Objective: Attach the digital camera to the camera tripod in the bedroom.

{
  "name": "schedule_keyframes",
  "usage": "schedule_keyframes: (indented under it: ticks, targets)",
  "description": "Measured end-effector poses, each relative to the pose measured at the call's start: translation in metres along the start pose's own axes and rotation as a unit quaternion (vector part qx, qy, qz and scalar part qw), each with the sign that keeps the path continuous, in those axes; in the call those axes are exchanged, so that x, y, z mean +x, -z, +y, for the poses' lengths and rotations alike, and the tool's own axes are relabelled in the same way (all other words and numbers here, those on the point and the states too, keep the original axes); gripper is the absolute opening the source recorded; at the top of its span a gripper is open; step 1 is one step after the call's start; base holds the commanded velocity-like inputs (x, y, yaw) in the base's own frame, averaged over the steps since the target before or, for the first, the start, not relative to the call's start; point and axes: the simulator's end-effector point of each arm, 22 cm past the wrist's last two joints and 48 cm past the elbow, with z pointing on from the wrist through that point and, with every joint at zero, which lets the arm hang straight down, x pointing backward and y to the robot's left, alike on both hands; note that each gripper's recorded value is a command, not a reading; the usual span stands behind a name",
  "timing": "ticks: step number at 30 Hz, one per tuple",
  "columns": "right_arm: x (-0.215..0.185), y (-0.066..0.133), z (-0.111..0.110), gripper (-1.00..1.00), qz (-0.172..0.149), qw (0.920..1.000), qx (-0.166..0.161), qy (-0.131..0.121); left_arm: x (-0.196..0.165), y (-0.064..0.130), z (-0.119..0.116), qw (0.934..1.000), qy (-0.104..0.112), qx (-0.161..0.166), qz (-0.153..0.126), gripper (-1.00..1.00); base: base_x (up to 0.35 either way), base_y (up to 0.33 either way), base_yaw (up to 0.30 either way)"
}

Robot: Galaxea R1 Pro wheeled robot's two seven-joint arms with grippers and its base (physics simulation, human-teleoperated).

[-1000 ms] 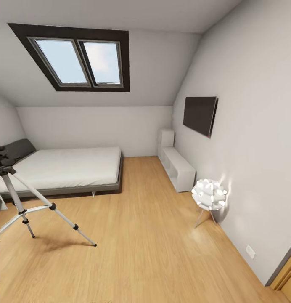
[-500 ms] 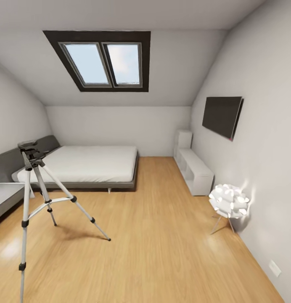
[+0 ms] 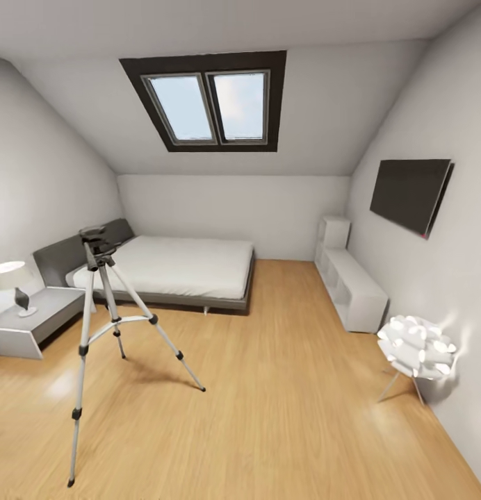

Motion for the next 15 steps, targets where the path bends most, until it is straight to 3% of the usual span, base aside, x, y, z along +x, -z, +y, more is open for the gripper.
schedule_keyframes:
  ticks: [15]
  targets:
    - [0.0000,0.0001,-0.0009,1.00,0.000,1.0000,0.000,0.000,-0.0003,0.0000,0.0003,1.0000,0.001,0.000,0.000,-1.00,0.000,0.000,0.278]
